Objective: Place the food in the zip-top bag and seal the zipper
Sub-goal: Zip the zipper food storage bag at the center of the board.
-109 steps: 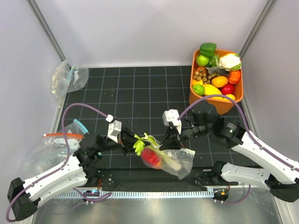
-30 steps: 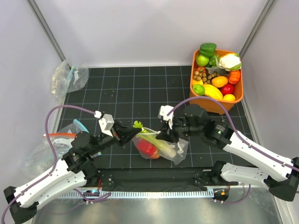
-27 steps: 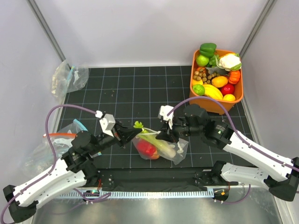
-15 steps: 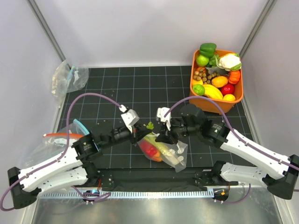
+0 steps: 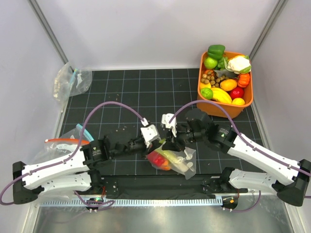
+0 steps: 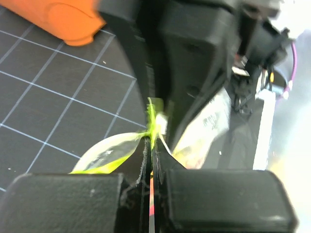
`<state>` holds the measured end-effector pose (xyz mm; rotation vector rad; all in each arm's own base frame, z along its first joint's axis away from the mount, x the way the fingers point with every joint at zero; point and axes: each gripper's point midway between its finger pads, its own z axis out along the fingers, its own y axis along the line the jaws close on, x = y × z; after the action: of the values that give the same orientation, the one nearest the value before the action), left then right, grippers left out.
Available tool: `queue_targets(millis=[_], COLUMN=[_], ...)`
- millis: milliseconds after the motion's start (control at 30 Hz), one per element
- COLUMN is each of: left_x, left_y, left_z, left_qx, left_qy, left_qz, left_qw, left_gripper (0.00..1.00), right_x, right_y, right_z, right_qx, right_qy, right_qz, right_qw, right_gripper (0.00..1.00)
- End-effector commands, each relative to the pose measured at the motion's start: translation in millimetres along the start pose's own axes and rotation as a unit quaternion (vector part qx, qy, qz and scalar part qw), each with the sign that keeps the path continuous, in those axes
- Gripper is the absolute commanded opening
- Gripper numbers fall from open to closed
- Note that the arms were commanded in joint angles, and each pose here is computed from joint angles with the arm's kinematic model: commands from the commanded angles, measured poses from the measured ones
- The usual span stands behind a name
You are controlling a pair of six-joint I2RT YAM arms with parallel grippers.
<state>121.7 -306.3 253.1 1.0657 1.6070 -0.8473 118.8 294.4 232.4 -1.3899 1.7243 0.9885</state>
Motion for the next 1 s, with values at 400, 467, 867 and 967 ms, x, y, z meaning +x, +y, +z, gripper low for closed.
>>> queue_targets(millis=[400, 467, 867, 967], left_x=[20.3, 25.3, 28.5, 15.8], left_y=[-10.8, -8.1, -7.1, -5.1], left_z=[-2.7, 3.4, 14.5, 5.5], left_qx=[0.009, 0.0, -0.006, -0.012], left_qy=[0.069, 0.087, 0.101, 0.06], left_qz=[0.034, 0.033, 0.027, 0.022], left_qw=[0.997, 0.996, 0.994, 0.998], left_gripper=[0.0, 0.0, 0.14, 0.3], right_x=[-41.4, -41.3, -41.1, -40.0], right_y=[10.8, 13.2, 17.9, 15.7], right_z=[-21.9, -21.6, -17.1, -14.8], right_qx=[-0.001, -0.01, -0.029, -0.026], right_qy=[-0.084, -0.084, -0.083, -0.078], right_qz=[-0.06, -0.061, -0.06, -0.055], right_qw=[0.995, 0.995, 0.994, 0.995], right_gripper=[0.01, 0.01, 0.01, 0.01])
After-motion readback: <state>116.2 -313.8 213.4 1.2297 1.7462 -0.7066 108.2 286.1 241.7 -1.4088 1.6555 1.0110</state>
